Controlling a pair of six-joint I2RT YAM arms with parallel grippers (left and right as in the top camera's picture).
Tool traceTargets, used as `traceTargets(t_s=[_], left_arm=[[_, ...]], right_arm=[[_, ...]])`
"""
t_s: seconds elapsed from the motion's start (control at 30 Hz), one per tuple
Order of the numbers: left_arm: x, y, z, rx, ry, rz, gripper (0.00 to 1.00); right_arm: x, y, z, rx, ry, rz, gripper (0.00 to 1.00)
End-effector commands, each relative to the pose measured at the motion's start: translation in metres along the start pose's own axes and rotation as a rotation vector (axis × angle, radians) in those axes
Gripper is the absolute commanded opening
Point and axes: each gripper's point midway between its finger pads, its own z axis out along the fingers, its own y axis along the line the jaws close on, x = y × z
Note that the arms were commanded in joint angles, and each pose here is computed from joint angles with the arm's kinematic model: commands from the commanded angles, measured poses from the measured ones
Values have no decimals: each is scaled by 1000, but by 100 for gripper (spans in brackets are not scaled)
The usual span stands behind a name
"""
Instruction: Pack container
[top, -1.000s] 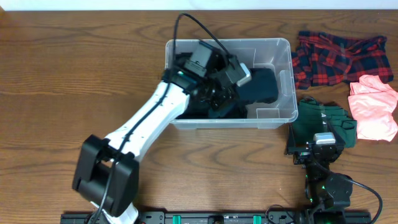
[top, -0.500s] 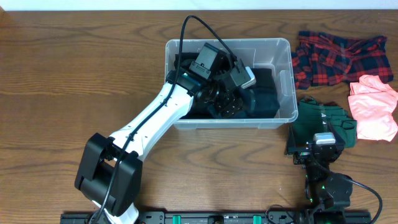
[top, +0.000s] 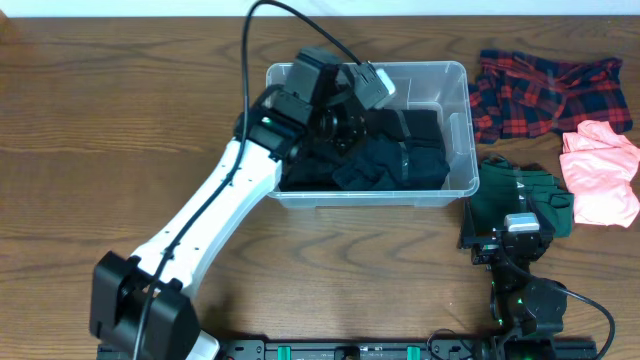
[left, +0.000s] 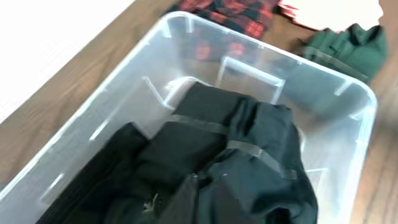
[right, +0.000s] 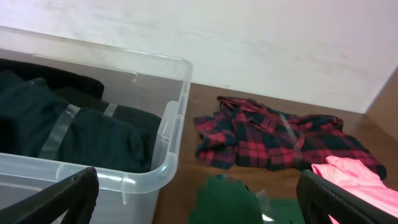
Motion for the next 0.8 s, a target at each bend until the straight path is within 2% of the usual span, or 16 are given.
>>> traceTargets(t_s=[0.0,0.07,0.13,0.23,0.3,0.33,0.4,0.5,0.57,0.63,0.7,0.77], left_arm=[[1,27,-8,-155,31,-87,6],[8,55,-21,-312,57,-157,6],[17,95,-48,-536,65,-278,6],[40,146,-104,-846,83,-409,6],[58,171,-139,-992,123,-443,7],[67,182,-155,-1056,141,-461,9],[90,205,-191,-1185,181,-507,28],[124,235,-240,-1331,219,-593,29],[152,252,-274,-1408,243,-661,43],[181,264,-310,-1485,269,-732,50],[211,270,-343,-1555,299,-799,62],[244,271,-376,-1624,337,-873,98]], right_arm=[[1,-4,0,19,3,-14,99],[1,-4,0,19,3,-14,99],[1,-4,0,19,3,-14,99],[1,-4,0,19,3,-14,99],[1,-4,0,19,3,-14,99],[1,-4,0,19,3,-14,99],[1,-4,0,19,3,-14,99],[1,-4,0,19,3,-14,99],[1,-4,0,19,3,-14,99],[1,-4,0,19,3,-14,99],[1,-4,0,19,3,-14,99],[1,-4,0,19,3,-14,99]])
